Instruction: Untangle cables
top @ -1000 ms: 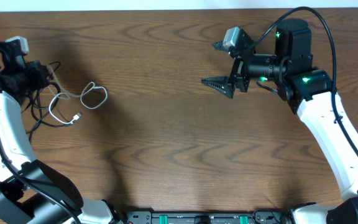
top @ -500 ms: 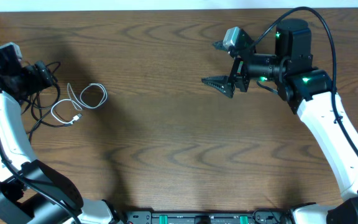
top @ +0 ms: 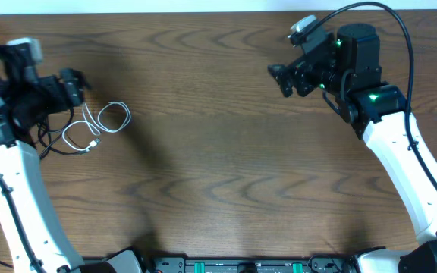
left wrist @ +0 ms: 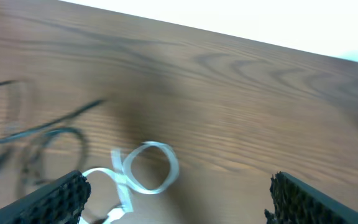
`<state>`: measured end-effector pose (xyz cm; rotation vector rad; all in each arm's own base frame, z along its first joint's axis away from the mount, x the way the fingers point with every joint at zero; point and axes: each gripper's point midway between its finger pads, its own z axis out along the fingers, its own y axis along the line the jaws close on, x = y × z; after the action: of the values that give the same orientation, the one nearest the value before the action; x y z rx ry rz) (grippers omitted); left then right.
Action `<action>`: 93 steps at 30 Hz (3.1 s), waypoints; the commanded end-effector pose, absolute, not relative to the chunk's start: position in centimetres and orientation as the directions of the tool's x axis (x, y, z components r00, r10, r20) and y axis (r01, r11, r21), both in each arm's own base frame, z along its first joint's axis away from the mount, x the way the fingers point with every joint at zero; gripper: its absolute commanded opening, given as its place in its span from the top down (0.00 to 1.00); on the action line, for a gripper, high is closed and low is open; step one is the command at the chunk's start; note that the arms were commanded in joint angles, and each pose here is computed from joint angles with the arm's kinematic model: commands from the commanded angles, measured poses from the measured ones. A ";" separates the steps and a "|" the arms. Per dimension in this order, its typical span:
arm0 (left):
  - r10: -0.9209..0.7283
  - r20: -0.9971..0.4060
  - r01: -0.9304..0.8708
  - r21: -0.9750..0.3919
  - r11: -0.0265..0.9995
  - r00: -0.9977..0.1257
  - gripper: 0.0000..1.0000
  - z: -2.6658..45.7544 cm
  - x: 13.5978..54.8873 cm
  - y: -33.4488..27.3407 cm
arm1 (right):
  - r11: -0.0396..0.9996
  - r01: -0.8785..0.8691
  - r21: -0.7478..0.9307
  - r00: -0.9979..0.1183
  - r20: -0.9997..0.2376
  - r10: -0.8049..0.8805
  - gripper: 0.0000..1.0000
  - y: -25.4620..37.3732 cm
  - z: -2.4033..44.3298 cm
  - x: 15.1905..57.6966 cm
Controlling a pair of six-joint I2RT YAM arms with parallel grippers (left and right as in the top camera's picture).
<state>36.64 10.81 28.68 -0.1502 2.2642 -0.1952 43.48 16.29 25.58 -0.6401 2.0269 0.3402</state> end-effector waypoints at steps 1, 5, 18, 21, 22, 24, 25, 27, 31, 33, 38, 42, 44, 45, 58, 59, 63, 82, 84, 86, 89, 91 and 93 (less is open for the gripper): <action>-0.129 -0.739 0.096 -0.254 0.962 -0.661 0.06 29.1 36.9 6.4 | 0.927 -0.369 -0.068 -0.482 -0.839 -0.253 0.01 12.9 25.1 44.9; -0.085 -0.716 0.161 -0.268 0.950 -0.693 0.06 28.6 36.8 3.4 | 0.930 -0.360 -0.072 -0.501 -0.826 -0.258 0.01 12.6 24.6 44.6; -0.039 -0.714 0.223 -0.270 0.937 -0.699 0.06 28.5 36.9 0.9 | 0.928 -0.370 -0.055 -0.611 -0.738 -0.287 0.01 12.0 21.8 42.5; -0.039 -0.713 0.223 -0.270 0.937 -0.700 0.06 28.5 36.9 0.9 | 0.927 -0.370 -0.052 -0.625 -0.724 -0.291 0.01 11.9 21.4 42.2; -0.039 -0.713 0.223 -0.270 0.937 -0.700 0.06 28.5 36.9 0.9 | 0.927 -0.371 -0.052 -0.627 -0.722 -0.291 0.01 11.9 21.4 42.1; -0.039 -0.714 0.223 -0.269 0.937 -0.700 0.06 28.5 36.9 0.9 | 0.927 -0.371 -0.052 -0.630 -0.719 -0.292 0.01 11.9 21.3 42.0; -0.039 -0.713 0.223 -0.270 0.937 -0.700 0.06 28.5 36.9 0.9 | 0.927 -0.371 -0.051 -0.633 -0.716 -0.293 0.01 11.9 21.2 42.0; -0.039 -0.714 0.223 -0.269 0.937 -0.700 0.06 28.5 36.9 0.9 | 0.927 -0.371 -0.050 -0.637 -0.713 -0.294 0.01 11.9 21.1 41.9; -0.039 -0.714 0.223 -0.269 0.937 -0.700 0.06 28.5 36.9 0.9 | 0.927 -0.371 -0.050 -0.641 -0.709 -0.295 0.01 11.8 21.0 41.8; -0.039 -0.713 0.221 -0.268 0.938 -0.700 0.06 28.5 36.9 0.9 | 0.927 -0.371 -0.050 -0.641 -0.709 -0.295 0.01 11.8 21.0 41.8; -0.036 -0.711 0.203 -0.249 0.947 -0.703 0.06 28.3 37.0 1.4 | 0.927 -0.371 -0.050 -0.641 -0.709 -0.295 0.01 11.8 21.0 41.8; -0.030 -0.722 0.197 -0.229 0.953 -0.692 0.06 28.9 36.6 1.5 | 0.927 -0.371 -0.050 -0.641 -0.709 -0.295 0.01 11.8 21.0 41.8; -0.026 -0.734 0.202 -0.220 0.954 -0.678 0.06 29.4 36.0 1.3 | 0.927 -0.371 -0.050 -0.641 -0.709 -0.295 0.01 11.8 21.0 41.8; -0.025 -0.740 0.204 -0.217 0.955 -0.672 0.06 29.7 35.6 1.2 | 0.927 -0.371 -0.050 -0.641 -0.709 -0.295 0.01 11.8 21.0 41.8; 0.100 -0.921 0.361 -0.047 0.932 -0.377 0.06 31.4 31.5 -3.7 | 0.927 -0.372 -0.049 -0.641 -0.709 -0.295 0.01 11.8 21.0 41.8; 0.108 -0.936 0.370 -0.026 0.929 -0.336 0.06 31.5 31.3 -3.9 | 0.927 -0.371 -0.050 -0.641 -0.709 -0.295 0.01 11.8 21.0 41.8; 0.135 -0.980 0.378 0.071 0.923 -0.145 0.06 31.6 29.0 -4.6 | 0.927 -0.371 -0.050 -0.641 -0.709 -0.295 0.01 11.8 21.0 41.8; 0.294 -0.886 0.263 0.398 0.879 0.359 0.06 25.5 23.1 -5.6 | 0.927 -0.371 -0.050 -0.641 -0.709 -0.295 0.01 11.8 21.0 41.8; 0.292 -0.879 0.279 0.409 0.869 0.377 0.06 23.9 22.8 -6.0 | 0.927 -0.371 -0.050 -0.641 -0.709 -0.295 0.01 11.8 21.0 41.8; 0.293 -0.892 0.295 0.400 0.868 0.345 0.06 23.0 22.9 -6.0 | 0.927 -0.371 -0.050 -0.641 -0.709 -0.295 0.01 11.8 21.0 41.8; 0.290 -0.903 0.308 0.387 0.869 0.316 0.06 22.3 22.8 -6.1 | 0.927 -0.372 -0.049 -0.640 -0.709 -0.295 0.01 11.8 21.0 41.8; 0.290 -0.912 0.317 0.378 0.870 0.291 0.06 21.6 22.9 -6.0 | 0.927 -0.371 -0.050 -0.641 -0.709 -0.295 0.01 11.8 21.0 41.8; 0.285 -0.927 0.332 0.356 0.874 0.242 0.06 20.5 23.1 -5.9 | 0.927 -0.371 -0.050 -0.641 -0.709 -0.295 0.01 11.8 21.0 41.8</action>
<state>23.15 -5.74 21.37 0.5306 1.3188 -0.0275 41.77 11.82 21.01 -0.4844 2.3037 0.1248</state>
